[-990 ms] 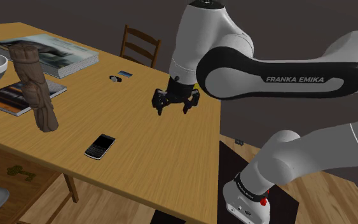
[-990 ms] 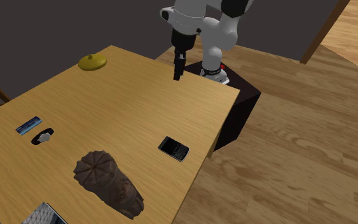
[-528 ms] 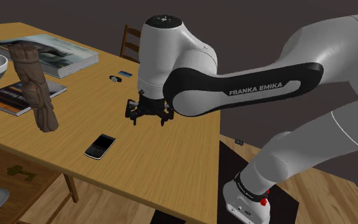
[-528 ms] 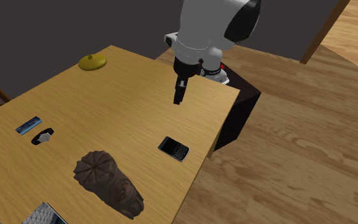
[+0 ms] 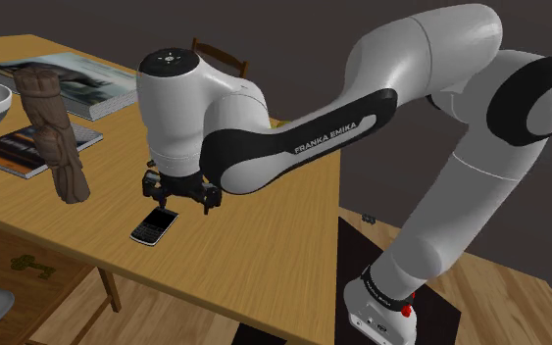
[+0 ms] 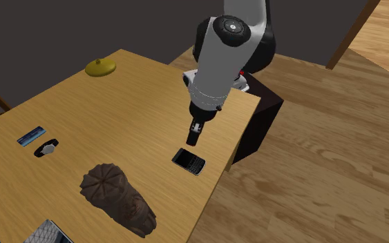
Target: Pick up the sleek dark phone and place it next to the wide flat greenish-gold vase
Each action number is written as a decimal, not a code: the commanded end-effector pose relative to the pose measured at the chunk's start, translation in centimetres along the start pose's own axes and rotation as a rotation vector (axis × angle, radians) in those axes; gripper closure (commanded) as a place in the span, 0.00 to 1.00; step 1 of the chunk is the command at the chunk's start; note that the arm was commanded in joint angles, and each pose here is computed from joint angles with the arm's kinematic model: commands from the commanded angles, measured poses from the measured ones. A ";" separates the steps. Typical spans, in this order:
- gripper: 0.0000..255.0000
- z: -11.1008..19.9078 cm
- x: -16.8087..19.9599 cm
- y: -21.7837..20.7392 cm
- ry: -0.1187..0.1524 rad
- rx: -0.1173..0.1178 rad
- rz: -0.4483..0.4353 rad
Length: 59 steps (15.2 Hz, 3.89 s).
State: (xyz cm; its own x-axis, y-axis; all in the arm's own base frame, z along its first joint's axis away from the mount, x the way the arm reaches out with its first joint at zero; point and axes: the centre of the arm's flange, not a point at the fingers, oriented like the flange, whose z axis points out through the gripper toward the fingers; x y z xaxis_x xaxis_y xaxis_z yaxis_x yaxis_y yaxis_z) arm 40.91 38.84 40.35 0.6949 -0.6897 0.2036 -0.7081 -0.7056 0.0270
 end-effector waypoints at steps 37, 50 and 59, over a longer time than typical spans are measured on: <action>1.00 3.7 -0.8 -6.8 0.007 -0.003 0.117; 1.00 -3.1 0.6 -6.6 0.007 -0.003 0.117; 1.00 -6.1 3.6 -5.3 0.007 -0.003 0.117</action>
State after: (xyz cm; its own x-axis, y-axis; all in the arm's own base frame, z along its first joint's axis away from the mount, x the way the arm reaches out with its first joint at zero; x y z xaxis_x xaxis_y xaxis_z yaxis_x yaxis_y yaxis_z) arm 46.32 42.12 46.72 0.6062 -0.7664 0.2124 -0.7849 -0.6196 0.0048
